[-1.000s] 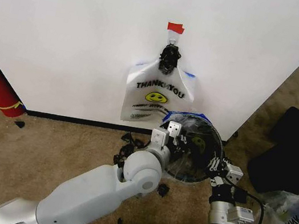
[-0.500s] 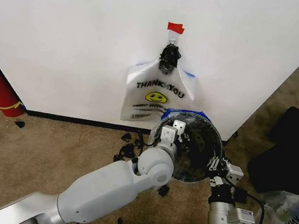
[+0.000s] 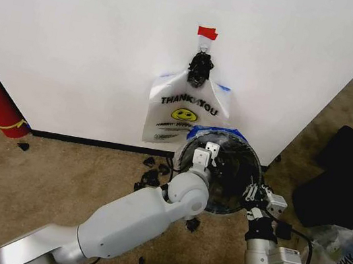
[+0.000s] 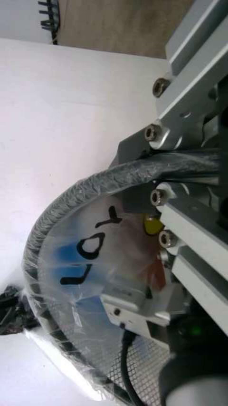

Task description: Pick up the garbage bag from the wall and place it over the trash bin.

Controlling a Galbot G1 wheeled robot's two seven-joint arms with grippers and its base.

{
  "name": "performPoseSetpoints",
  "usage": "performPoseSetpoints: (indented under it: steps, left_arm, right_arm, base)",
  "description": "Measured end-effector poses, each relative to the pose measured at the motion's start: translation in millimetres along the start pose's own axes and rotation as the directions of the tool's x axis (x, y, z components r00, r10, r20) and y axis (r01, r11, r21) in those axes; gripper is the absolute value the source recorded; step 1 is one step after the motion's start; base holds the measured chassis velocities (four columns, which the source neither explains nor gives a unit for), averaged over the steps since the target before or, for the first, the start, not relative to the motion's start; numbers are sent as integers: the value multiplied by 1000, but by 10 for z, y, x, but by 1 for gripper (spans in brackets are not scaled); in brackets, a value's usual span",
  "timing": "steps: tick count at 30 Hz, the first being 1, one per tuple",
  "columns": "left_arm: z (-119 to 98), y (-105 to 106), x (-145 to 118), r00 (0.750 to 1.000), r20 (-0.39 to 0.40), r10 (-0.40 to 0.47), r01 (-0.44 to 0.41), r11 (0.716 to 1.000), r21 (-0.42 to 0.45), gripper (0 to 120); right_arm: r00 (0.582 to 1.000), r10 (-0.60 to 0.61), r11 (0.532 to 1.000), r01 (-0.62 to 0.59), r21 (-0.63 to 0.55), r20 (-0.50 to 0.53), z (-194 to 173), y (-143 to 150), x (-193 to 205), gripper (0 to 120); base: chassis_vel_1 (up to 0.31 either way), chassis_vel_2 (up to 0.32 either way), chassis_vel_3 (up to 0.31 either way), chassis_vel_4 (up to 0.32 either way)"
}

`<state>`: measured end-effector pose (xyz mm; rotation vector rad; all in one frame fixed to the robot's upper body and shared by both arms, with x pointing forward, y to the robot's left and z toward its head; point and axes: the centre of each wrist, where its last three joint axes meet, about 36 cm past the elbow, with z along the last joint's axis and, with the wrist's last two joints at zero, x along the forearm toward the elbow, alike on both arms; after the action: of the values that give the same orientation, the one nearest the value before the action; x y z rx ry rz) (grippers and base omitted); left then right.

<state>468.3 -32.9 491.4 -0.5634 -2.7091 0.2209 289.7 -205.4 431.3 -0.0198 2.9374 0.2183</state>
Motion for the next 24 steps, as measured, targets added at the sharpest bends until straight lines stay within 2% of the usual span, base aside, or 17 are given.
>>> performPoseSetpoints:
  steps: [12, 18, 21, 24]
  left_arm:
    - [93, -5, -58, 1000, -31, 4, -4, 1000, -12, 0]
    - [177, -12, -36, 998, -66, 15, -16, 1000, -21, 0]
    - [192, -23, 7, 996, -80, 28, -30, 999, -25, 0]
    - [160, -52, 114, 991, -124, 53, -55, 998, -6, 0]
  right_arm:
    - [999, -6, 994, 1, -110, -51, -104, 41, 61, 0]
    - [998, -1, 992, -6, -124, -56, -131, 19, 37, 0]
    - [999, 1, 996, -6, -93, -53, -77, 1, 30, 0]
    - [999, -38, 996, 39, 81, -6, 42, -14, 60, 0]
  base:
    - [0, 0, 0, 0]
    - [0, 0, 0, 0]
    - [0, 0, 0, 0]
    - [0, 0, 0, 0]
